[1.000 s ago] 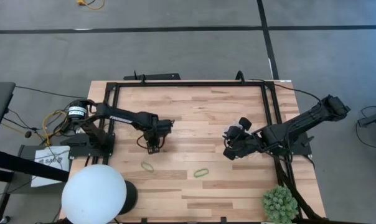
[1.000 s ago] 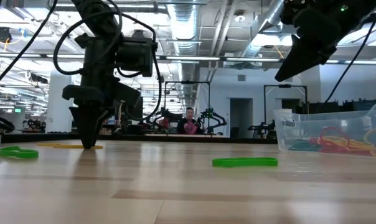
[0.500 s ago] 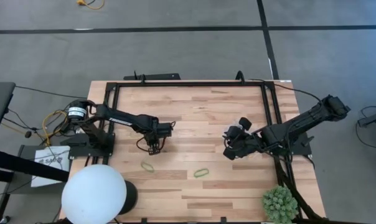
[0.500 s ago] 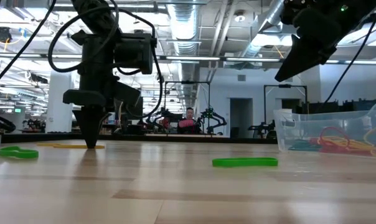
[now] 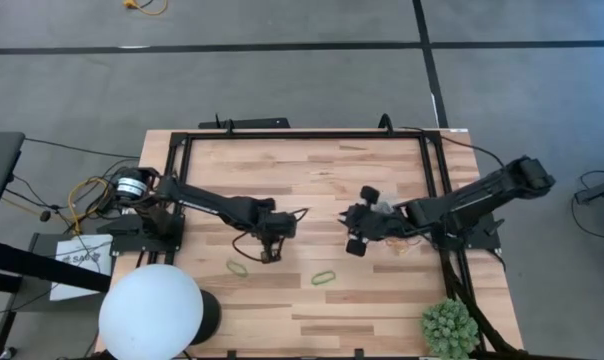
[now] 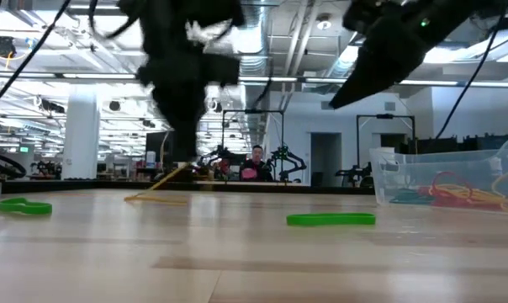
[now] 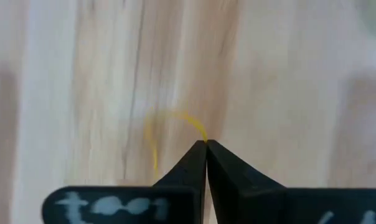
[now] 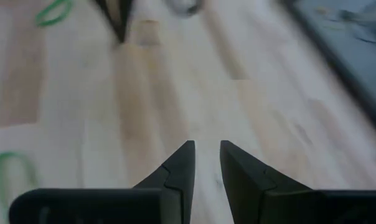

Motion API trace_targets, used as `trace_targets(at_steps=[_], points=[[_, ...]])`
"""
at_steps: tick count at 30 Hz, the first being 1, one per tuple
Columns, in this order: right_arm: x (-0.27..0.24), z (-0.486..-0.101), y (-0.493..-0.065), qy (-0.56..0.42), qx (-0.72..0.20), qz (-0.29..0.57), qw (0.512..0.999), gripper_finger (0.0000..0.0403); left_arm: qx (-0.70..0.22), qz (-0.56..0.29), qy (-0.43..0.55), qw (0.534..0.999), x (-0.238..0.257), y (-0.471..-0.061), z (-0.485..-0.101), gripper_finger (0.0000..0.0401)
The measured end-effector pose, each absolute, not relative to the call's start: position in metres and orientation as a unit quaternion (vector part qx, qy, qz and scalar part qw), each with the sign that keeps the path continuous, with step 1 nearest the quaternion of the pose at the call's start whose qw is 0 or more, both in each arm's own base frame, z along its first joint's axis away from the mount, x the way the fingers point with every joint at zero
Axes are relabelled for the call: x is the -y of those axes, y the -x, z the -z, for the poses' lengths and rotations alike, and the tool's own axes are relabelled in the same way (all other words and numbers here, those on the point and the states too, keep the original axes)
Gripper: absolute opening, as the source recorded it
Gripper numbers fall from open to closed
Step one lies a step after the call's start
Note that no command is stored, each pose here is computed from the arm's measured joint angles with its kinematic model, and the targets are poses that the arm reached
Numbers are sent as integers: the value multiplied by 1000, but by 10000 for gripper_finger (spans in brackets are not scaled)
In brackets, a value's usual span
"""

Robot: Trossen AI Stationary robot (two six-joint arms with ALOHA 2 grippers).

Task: Pick and place items into bin
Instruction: Put the yellow rubber band into the transparent bin

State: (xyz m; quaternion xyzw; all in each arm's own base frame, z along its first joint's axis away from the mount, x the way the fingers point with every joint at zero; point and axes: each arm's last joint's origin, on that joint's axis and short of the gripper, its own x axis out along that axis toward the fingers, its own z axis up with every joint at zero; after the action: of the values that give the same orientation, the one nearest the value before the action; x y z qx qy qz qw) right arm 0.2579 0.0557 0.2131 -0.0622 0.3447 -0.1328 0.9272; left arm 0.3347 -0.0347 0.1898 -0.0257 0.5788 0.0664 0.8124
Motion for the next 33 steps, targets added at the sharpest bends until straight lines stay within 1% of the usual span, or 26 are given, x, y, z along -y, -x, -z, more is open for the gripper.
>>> trace_targets(at_steps=[1, 5, 8, 12, 16, 20, 22, 25, 29, 33], points=[[-56, -210, -261, 68, -350, 113, 927, 72, -567, -62, 18, 821, 38, -338, -197, 0], [-57, -199, -278, 104, -341, 57, 933, 72, -556, -64, -6, 829, 49, -343, -213, 0], [-58, -197, -298, 129, -296, 26, 946, 72, -535, -50, -17, 843, 57, -348, -224, 0], [-63, -198, -324, 166, -239, -24, 956, 72, -532, -49, -31, 845, 62, -348, -227, 0], [-71, -187, -343, 190, -250, -65, 947, 73, -546, -54, -33, 835, 63, -345, -226, 0], [-76, -176, -362, 208, -278, -73, 935, 87, -551, -54, -30, 832, 66, -343, -225, 0], [-77, -171, -369, 221, -296, -72, 927, 101, -550, -51, -31, 833, 68, -343, -225, 0], [-79, -166, -381, 238, -299, -60, 922, 123, -558, -49, -35, 828, 70, -340, -225, 0], [-82, -161, -389, 257, -295, -61, 918, 151, -568, -41, -41, 821, 74, -337, -224, 0], [-81, -161, -388, 278, -299, -34, 912, 168, -570, -41, -47, 820, 79, -335, -224, 0]])
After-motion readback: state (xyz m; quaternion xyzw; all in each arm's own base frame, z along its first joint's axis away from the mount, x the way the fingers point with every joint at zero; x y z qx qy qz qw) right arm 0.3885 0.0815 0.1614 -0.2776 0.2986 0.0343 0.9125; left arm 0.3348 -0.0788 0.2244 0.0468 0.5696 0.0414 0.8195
